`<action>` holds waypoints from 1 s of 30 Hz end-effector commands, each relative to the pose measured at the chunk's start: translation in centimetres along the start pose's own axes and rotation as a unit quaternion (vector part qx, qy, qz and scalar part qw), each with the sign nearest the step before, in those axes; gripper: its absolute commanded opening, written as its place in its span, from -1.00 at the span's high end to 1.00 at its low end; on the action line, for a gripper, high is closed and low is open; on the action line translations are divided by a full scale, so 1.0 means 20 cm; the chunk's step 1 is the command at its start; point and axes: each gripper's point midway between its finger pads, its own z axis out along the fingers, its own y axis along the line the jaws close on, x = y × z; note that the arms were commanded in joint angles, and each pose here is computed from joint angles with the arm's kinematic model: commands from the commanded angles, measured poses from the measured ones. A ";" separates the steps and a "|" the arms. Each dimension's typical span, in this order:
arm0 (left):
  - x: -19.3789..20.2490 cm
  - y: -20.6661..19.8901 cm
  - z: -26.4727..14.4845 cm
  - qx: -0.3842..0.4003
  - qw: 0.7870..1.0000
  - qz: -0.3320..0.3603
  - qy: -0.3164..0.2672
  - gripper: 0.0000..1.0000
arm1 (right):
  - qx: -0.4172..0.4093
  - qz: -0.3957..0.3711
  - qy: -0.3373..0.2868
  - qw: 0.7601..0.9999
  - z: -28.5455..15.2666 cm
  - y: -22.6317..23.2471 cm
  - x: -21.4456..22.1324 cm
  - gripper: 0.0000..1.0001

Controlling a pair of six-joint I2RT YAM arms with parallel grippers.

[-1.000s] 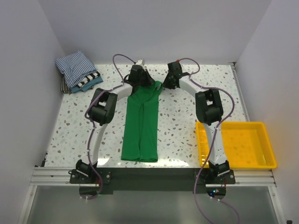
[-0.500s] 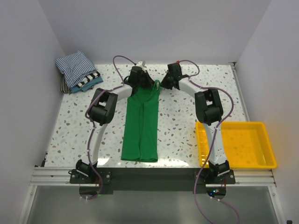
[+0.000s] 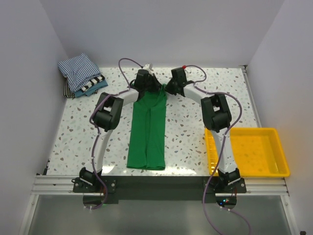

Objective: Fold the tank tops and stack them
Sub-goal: Fold the tank top

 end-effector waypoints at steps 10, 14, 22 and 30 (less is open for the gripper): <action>-0.13 -0.08 0.02 0.030 0.999 0.024 -0.028 0.70 | 0.038 -0.038 -0.120 0.991 -0.17 0.21 -0.17 1.00; -0.21 -0.11 -0.02 0.025 0.998 0.040 -0.047 0.53 | 0.051 -0.052 -0.140 0.988 -0.20 0.21 -0.20 1.00; -0.47 -0.25 -0.13 0.053 0.992 0.053 -0.098 0.29 | 0.061 -0.077 -0.154 0.983 -0.24 0.22 -0.25 1.00; -0.64 -0.26 -0.24 0.053 0.989 0.046 -0.126 0.22 | 0.061 -0.085 -0.159 0.982 -0.27 0.23 -0.25 1.00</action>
